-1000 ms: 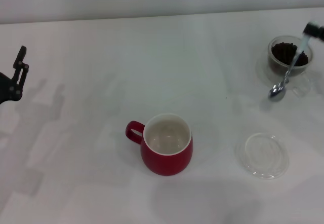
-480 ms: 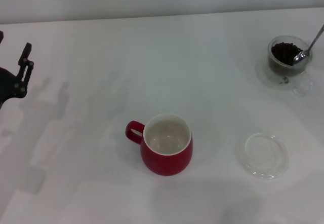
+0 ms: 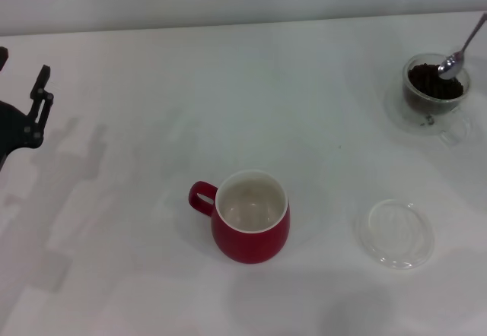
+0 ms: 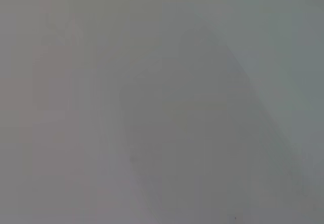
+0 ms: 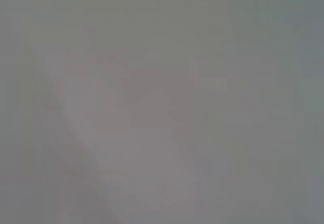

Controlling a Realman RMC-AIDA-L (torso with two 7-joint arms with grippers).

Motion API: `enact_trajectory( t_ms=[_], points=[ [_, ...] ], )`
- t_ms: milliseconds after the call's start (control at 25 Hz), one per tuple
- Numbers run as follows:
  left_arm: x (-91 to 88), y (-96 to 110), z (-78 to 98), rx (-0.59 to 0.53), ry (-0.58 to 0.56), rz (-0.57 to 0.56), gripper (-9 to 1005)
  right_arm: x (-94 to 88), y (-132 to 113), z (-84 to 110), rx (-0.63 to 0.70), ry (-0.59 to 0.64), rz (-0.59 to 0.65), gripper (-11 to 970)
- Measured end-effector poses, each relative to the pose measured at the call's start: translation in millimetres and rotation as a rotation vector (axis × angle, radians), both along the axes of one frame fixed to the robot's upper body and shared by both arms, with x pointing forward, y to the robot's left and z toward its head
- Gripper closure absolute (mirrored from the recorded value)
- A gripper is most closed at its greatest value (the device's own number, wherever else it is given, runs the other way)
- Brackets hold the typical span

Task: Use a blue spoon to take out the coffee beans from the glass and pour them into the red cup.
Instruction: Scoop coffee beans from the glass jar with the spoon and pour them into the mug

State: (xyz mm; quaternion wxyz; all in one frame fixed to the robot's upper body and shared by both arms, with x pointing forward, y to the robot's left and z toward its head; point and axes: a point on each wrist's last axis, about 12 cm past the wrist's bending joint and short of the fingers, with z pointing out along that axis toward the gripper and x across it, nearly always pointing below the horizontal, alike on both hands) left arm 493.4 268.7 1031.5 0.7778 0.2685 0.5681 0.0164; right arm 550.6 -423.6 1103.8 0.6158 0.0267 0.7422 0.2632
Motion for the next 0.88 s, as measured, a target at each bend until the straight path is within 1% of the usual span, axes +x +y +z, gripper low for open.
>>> enact_trajectory(
  t_ms=[200, 520, 720, 880],
  points=[
    [-2.6, 0.7, -1.3, -0.004, 0.004, 0.005, 505, 4.6, 7.4, -2.8, -0.068, -0.020, 0.008, 813],
    [-4.7, 2.0, -2.5, -0.005, 0.009, 0.011, 506, 4.6, 8.8, -5.6, -0.170, -0.050, 0.010, 813],
    [-4.0, 1.7, -2.0, -0.005, 0.007, 0.011, 506, 4.5, 8.3, -8.5, -0.208, -0.048, 0.001, 813],
    [-2.9, 1.4, -1.4, -0.006, 0.004, 0.011, 505, 4.4, 9.0, -12.1, -0.213, -0.036, -0.009, 814]
  ],
)
